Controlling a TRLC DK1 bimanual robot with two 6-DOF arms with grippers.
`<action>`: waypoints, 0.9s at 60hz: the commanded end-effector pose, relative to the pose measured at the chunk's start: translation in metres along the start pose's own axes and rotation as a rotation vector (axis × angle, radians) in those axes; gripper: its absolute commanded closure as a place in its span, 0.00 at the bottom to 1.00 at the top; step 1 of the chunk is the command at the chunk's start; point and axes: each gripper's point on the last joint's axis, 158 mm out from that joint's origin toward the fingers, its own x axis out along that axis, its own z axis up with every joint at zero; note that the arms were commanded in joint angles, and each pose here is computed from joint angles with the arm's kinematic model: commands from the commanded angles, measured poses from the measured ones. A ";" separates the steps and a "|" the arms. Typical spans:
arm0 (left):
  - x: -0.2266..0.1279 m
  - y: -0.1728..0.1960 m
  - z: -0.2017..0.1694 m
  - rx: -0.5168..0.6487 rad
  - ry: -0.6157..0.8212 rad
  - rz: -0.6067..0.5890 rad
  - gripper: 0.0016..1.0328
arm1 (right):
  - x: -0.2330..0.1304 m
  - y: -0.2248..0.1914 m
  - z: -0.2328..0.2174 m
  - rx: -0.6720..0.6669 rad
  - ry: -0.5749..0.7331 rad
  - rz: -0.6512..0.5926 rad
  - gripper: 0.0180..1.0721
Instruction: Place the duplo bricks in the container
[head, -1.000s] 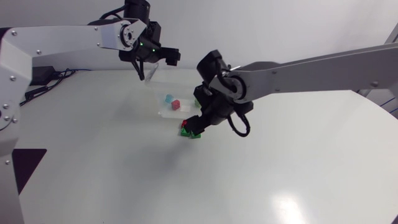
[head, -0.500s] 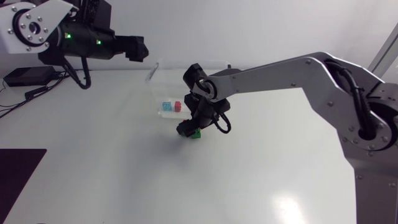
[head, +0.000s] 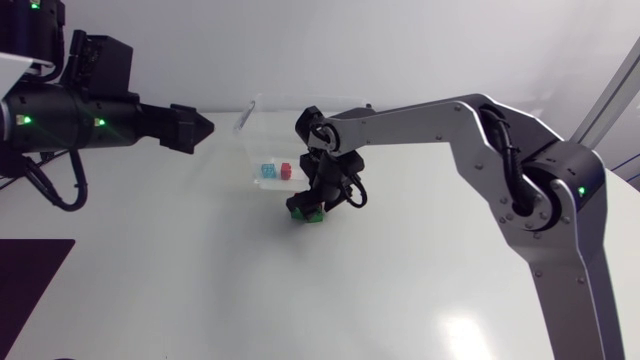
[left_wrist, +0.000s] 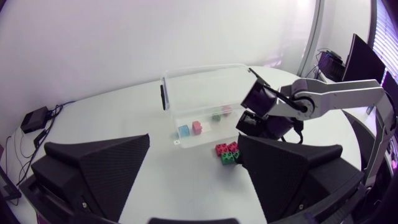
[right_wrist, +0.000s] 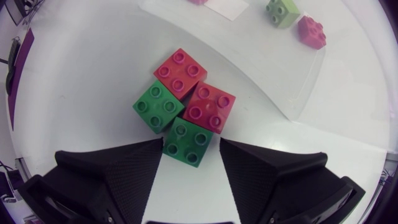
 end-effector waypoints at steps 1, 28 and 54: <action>-0.010 -0.002 -0.008 0.027 0.008 -0.011 0.04 | 0.014 0.001 -0.003 0.028 0.039 0.005 0.56; 0.034 -0.047 -0.092 0.088 0.273 -0.154 0.05 | -0.093 -0.003 -0.017 0.043 -0.088 0.012 0.71; 0.128 -0.101 -0.164 0.023 0.561 -0.207 0.06 | -0.200 -0.009 0.026 0.069 -0.336 -0.008 0.71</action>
